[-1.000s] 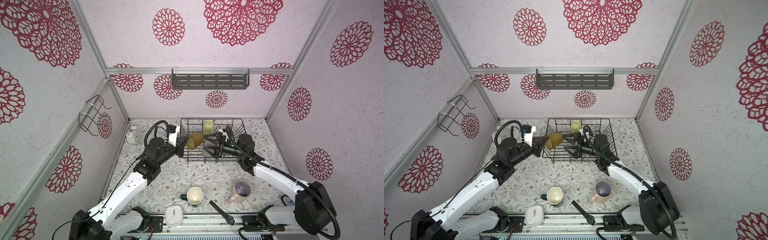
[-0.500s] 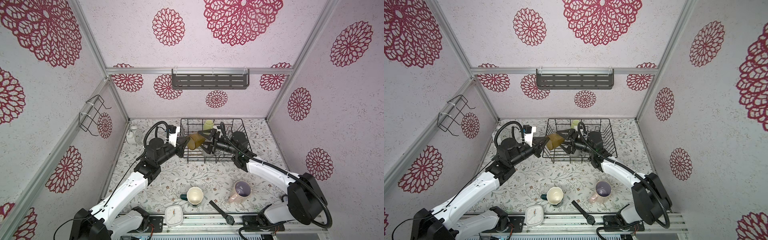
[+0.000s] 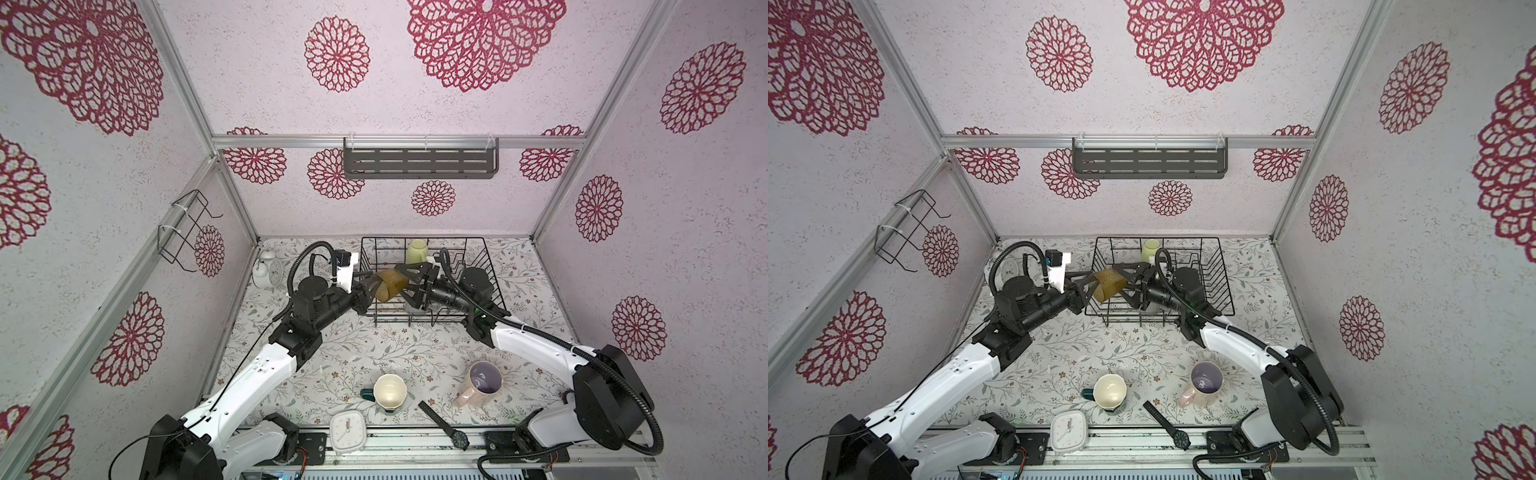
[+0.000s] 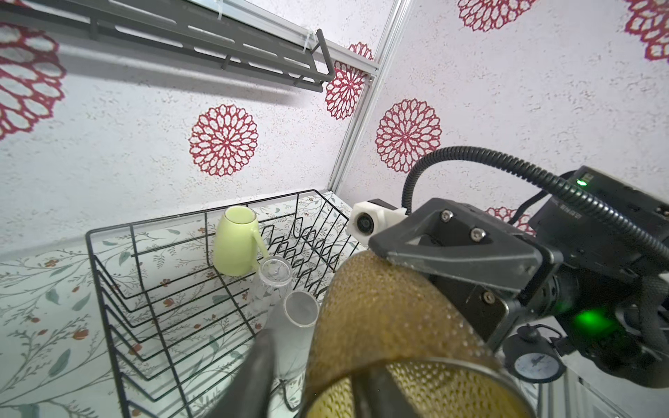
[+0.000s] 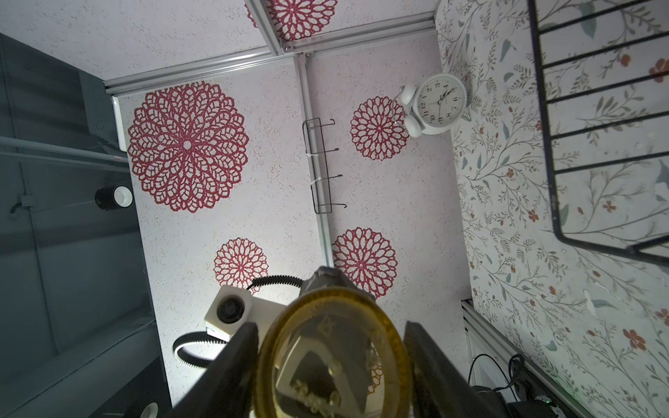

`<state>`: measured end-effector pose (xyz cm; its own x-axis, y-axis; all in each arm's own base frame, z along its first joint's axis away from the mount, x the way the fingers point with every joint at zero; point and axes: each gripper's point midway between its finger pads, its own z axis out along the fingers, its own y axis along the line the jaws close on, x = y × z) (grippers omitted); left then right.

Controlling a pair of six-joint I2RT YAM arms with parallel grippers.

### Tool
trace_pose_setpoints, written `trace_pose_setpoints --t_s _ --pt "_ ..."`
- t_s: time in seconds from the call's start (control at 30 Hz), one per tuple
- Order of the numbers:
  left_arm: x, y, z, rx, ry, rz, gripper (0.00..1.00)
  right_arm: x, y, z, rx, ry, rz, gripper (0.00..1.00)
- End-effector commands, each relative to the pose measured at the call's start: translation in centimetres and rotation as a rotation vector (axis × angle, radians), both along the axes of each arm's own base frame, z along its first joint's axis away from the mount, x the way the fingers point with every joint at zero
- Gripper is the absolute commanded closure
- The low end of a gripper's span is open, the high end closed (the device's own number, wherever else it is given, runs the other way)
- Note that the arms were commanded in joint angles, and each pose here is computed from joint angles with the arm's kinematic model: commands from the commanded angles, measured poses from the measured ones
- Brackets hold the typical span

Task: Load cups into a dish rack
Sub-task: Place the cup upside down at the dish rack.

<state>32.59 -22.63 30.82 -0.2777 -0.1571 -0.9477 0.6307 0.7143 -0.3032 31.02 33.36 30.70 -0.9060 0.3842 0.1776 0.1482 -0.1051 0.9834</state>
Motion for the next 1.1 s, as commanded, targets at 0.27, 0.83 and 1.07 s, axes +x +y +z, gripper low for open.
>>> trace_pose_setpoints --t_s 0.27,0.83,1.07 --pt "0.6 2.5 -2.0 0.097 0.055 0.126 0.02 3.9 -0.7 -0.6 -0.062 -0.115 -0.09 0.57" --pt "0.3 13.0 -5.1 0.164 0.142 0.566 0.03 14.7 -4.9 -5.3 -1.084 -0.587 -0.338 0.55" --pt "0.4 17.3 -7.1 0.085 0.227 0.738 0.03 17.8 -1.7 -6.6 -1.36 -0.785 -0.277 0.55"
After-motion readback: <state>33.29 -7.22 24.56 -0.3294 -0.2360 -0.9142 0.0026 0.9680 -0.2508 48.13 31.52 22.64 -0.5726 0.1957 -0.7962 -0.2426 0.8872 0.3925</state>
